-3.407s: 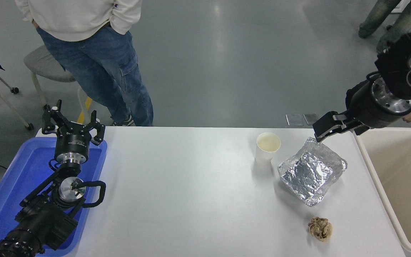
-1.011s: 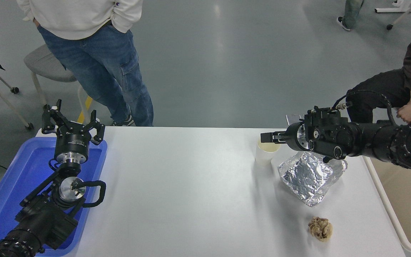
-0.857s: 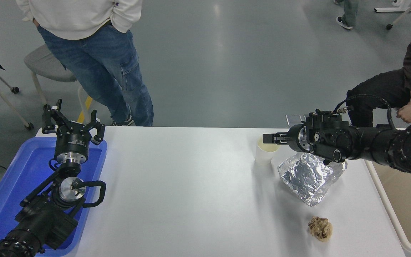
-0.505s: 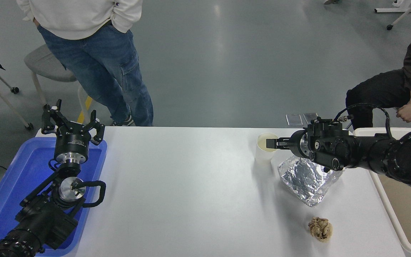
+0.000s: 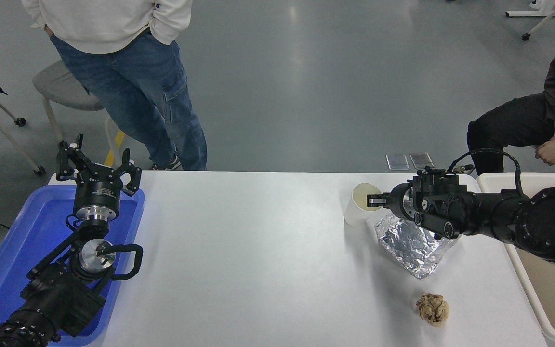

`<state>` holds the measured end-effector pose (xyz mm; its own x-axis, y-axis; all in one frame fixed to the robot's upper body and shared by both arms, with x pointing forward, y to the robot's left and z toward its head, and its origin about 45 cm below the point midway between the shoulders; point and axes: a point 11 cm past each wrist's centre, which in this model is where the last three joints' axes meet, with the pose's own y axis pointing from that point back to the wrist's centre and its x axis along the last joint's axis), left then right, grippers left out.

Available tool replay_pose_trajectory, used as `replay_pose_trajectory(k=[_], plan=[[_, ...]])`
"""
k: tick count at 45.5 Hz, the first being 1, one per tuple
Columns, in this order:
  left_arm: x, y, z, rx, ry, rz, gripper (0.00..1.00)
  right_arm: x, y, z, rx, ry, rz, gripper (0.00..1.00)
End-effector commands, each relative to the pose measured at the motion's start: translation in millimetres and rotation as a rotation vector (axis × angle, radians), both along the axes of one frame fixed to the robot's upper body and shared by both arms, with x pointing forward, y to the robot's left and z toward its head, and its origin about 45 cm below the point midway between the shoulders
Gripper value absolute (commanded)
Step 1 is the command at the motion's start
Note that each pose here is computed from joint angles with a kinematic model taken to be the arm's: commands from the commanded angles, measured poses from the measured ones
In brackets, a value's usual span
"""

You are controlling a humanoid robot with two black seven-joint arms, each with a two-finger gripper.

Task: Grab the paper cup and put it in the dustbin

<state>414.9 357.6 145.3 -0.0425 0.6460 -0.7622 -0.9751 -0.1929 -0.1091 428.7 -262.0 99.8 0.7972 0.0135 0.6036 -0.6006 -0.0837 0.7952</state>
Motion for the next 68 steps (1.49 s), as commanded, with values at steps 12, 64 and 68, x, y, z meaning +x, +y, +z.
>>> replay_pose_trajectory(k=[12,64,68], plan=[[0.1,-0.2,0.2,0.000,0.000,-0.001,0.99,5.3,2.1,15.2,0.010,0.004,0.010,0.00],[-2.0,2.8,-1.5,0.004,0.004,0.003,0.99,20.9,-14.8,329.5,-0.185,-0.012,0.073,0.00],[-1.6,3.1,-1.2,0.004,0.004,0.005,0.99,20.9,-25.7,331.0,-0.200,-0.015,0.050,0.00]])
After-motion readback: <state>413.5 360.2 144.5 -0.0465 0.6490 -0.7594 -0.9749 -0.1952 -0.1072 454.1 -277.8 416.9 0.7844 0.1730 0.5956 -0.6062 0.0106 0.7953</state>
